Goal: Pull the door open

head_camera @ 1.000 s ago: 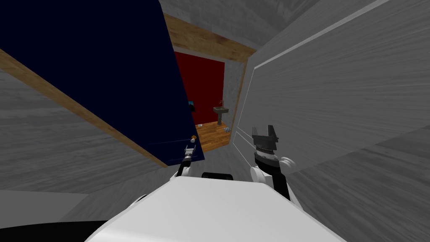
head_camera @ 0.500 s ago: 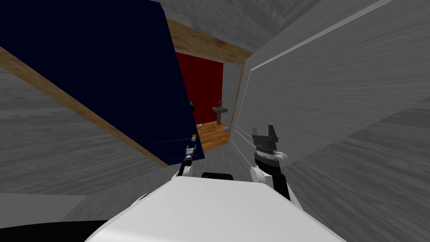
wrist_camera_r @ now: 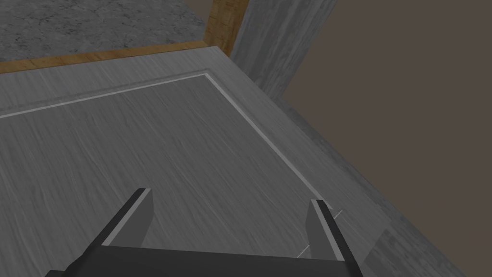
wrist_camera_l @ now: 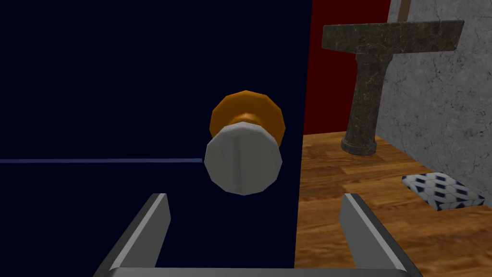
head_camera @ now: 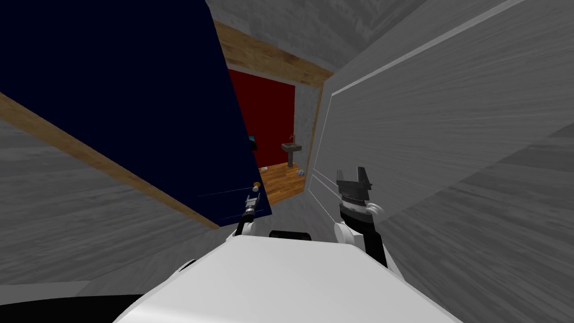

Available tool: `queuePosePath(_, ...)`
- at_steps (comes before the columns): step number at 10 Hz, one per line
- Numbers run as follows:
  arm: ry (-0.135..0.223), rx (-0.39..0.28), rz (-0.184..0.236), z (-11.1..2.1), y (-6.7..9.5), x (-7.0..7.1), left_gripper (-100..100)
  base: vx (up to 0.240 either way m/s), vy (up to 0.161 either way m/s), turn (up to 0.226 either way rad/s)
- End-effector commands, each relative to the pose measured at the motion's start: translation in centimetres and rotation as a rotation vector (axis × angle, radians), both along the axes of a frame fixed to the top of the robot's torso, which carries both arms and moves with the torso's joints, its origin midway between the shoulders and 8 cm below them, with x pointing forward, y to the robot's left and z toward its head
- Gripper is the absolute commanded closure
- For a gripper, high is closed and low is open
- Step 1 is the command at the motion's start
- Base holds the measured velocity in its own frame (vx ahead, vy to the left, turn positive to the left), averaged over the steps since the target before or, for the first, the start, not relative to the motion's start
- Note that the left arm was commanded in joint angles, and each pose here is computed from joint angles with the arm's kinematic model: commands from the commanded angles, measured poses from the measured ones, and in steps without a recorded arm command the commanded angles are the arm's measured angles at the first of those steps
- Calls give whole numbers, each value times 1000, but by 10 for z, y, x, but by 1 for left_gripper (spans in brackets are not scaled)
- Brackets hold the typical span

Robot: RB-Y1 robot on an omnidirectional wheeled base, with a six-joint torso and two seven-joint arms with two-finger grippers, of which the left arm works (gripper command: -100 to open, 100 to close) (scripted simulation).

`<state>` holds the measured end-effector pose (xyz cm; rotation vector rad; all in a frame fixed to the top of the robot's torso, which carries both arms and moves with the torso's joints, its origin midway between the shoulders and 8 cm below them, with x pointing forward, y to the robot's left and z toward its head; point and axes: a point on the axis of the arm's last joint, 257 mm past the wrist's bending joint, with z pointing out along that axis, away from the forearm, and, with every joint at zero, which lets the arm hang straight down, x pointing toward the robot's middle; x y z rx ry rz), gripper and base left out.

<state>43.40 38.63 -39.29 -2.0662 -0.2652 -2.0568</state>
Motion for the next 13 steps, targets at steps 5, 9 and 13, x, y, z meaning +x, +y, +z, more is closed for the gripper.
queuePosePath(5, -5, 0, 41, 1, 35, -15, 100, 143, 22, -86)
queuePosePath(9, -5, 0, 41, 1, 35, -15, 100, -25, 0, -4)
queuePosePath(13, -4, -4, 2, 0, 36, -22, 100, -131, 23, -103)
